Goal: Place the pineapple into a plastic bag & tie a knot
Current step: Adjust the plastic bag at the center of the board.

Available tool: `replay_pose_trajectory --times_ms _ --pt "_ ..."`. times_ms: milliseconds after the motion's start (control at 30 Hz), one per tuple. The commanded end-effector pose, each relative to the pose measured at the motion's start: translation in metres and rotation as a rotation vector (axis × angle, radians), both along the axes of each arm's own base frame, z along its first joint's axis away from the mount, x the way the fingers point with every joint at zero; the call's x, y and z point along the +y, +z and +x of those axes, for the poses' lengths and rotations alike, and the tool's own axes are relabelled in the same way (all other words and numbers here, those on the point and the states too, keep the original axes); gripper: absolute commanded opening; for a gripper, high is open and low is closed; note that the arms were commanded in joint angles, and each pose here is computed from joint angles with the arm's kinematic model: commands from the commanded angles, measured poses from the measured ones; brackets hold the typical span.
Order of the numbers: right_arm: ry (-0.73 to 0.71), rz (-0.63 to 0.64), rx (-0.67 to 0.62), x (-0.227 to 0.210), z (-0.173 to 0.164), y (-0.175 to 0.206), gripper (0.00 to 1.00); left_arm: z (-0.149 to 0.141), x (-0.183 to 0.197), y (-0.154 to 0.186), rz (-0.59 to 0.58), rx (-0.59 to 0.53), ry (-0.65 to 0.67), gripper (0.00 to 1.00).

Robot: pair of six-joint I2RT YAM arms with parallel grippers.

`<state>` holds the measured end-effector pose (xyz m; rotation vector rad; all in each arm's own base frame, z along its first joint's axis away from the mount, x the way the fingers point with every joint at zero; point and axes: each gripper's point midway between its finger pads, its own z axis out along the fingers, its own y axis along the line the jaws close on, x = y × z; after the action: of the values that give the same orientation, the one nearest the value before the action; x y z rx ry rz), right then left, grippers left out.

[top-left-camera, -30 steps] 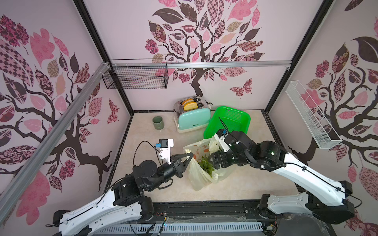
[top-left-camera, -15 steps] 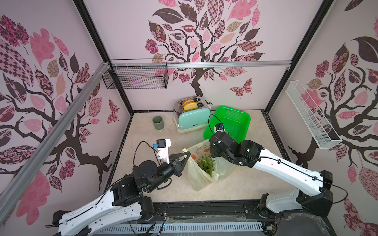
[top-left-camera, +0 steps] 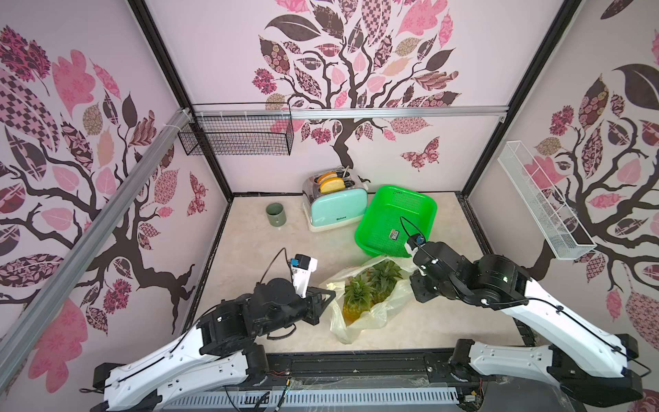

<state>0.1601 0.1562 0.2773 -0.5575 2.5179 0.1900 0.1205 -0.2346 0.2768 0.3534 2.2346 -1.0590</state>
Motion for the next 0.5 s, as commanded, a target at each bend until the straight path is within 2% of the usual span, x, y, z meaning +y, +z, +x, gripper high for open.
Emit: replay_pose_trajectory --times_ms 0,133,233,367,467 --pt "0.113 0.119 0.009 -0.004 -0.027 0.033 0.00 -0.021 -0.002 0.003 -0.043 0.029 -0.105 0.00" --pt "0.174 0.259 -0.115 0.006 -0.026 0.072 0.00 -0.020 0.006 0.046 -0.188 -0.098 -0.103 0.00" --pt "0.164 0.312 -0.203 0.020 -0.008 0.088 0.00 -0.006 0.018 0.068 -0.230 -0.183 -0.017 0.00" --pt "0.059 0.392 -0.322 0.044 0.031 0.110 0.00 0.033 0.046 0.092 -0.220 -0.307 0.248 0.00" --pt "-0.012 0.466 -0.360 0.056 0.056 0.127 0.00 0.057 0.066 0.114 -0.208 -0.400 0.427 0.00"
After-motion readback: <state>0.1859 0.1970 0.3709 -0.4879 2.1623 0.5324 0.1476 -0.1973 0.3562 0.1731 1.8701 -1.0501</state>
